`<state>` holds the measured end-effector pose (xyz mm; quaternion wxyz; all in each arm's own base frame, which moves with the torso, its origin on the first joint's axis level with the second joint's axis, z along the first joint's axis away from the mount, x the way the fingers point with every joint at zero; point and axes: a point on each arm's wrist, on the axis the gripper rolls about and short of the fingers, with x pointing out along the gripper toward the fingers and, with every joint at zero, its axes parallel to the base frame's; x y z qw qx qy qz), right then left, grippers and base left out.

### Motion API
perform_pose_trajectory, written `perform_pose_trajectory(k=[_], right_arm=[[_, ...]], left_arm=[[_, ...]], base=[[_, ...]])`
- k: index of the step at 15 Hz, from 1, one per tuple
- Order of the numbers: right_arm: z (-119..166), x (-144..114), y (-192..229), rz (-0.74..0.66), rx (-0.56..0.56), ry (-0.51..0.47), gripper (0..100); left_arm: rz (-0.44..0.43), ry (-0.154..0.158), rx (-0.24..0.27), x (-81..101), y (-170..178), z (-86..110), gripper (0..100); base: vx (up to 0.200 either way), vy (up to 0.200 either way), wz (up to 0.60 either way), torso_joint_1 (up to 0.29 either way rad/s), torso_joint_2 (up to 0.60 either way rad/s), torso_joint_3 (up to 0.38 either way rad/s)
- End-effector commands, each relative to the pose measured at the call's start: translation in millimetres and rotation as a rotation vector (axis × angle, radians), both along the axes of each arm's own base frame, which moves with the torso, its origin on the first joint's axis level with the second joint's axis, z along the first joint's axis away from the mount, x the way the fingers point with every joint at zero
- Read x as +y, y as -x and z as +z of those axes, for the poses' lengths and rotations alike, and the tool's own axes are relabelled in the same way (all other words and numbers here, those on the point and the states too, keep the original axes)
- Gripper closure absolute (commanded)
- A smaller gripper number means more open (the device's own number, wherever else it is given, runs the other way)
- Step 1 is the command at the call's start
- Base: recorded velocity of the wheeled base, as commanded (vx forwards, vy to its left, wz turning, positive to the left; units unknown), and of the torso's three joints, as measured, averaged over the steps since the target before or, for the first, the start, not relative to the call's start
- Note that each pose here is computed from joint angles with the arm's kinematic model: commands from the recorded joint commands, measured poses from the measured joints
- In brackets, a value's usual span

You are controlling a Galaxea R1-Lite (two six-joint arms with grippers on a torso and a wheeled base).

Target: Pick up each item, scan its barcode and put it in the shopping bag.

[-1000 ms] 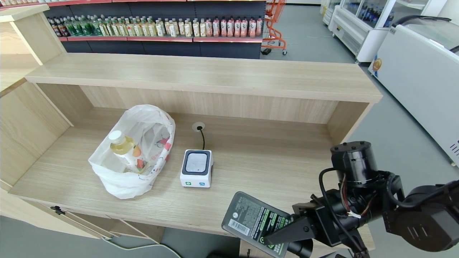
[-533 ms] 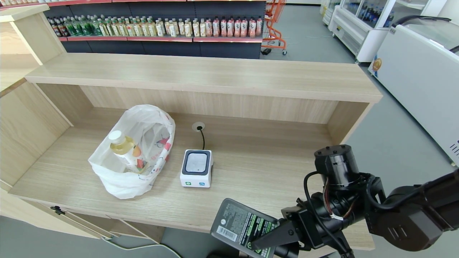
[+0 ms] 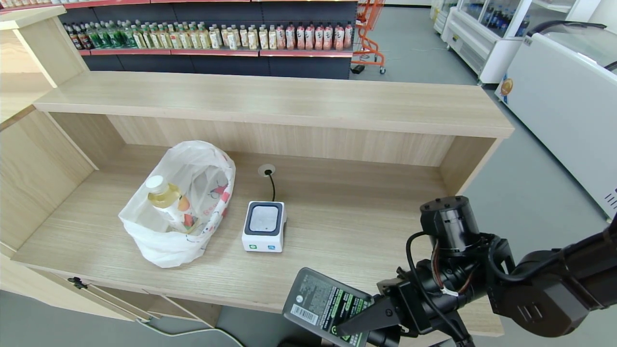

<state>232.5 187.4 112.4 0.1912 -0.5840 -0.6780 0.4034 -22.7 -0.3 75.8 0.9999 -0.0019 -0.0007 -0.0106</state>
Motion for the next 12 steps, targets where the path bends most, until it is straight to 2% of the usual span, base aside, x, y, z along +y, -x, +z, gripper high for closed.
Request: perform_pose_trajectory(k=[1, 2, 3, 4, 5, 7, 8, 9, 10, 11, 12], right_arm=[[1, -1, 1, 0.000, -0.003, -0.002, 100], [2, -1, 1, -0.001, 0.001, -0.001, 100], [7, -1, 1, -0.018, 0.059, 0.008, 100], [19, 0, -5, -0.076, 0.204, 0.029, 100], [34, 0, -7, -0.191, 0.352, 0.057, 100], [41, -27, 20, -0.641, 0.867, 0.135, 100], [50, -45, 27, -0.775, 0.990, 0.078, 100], [55, -63, 26, -0.834, 1.036, 0.042, 100], [55, -72, 25, -0.852, 1.053, 0.038, 100], [53, -86, 26, -0.883, 1.117, 0.056, 100], [58, -97, 35, -0.879, 1.318, 0.063, 100]], left_arm=[[0.000, 0.001, 0.000, 0.0, 0, 0.0, 0], [0.000, 0.001, 0.000, 0.0, 0, 0.0, 0], [0.000, 0.001, 0.000, 0.0, 0, 0.0, 0], [0.000, 0.001, 0.000, 0.0, 0, 0.0, 0], [0.000, 0.001, 0.000, 0.0, 0, 0.0, 0], [0.000, 0.001, 0.000, 0.0, 0, 0.0, 0], [0.000, 0.001, 0.000, 0.0, 0, 0.0, 0], [0.000, 0.001, 0.000, 0.0, 0, 0.0, 0], [0.000, 0.001, 0.000, 0.0, 0, 0.0, 0], [0.000, 0.001, 0.000, 0.0, 0, 0.0, 0], [0.000, 0.001, 0.000, 0.0, 0, 0.0, 0]], base=[[0.000, 0.000, 0.00, 0.000, 0.00, 0.000], [0.000, 0.000, 0.00, 0.000, 0.00, 0.000], [0.000, 0.000, 0.00, 0.000, 0.00, 0.000], [0.000, 0.000, 0.00, 0.000, 0.00, 0.000], [0.000, 0.000, 0.00, 0.000, 0.00, 0.000], [0.000, 0.000, 0.00, 0.000, 0.00, 0.000], [0.000, 0.000, 0.00, 0.000, 0.00, 0.000], [0.000, 0.000, 0.00, 0.000, 0.00, 0.000], [0.000, 0.000, 0.00, 0.000, 0.00, 0.000], [0.000, 0.000, 0.00, 0.000, 0.00, 0.000], [0.000, 0.000, 0.00, 0.000, 0.00, 0.000]])
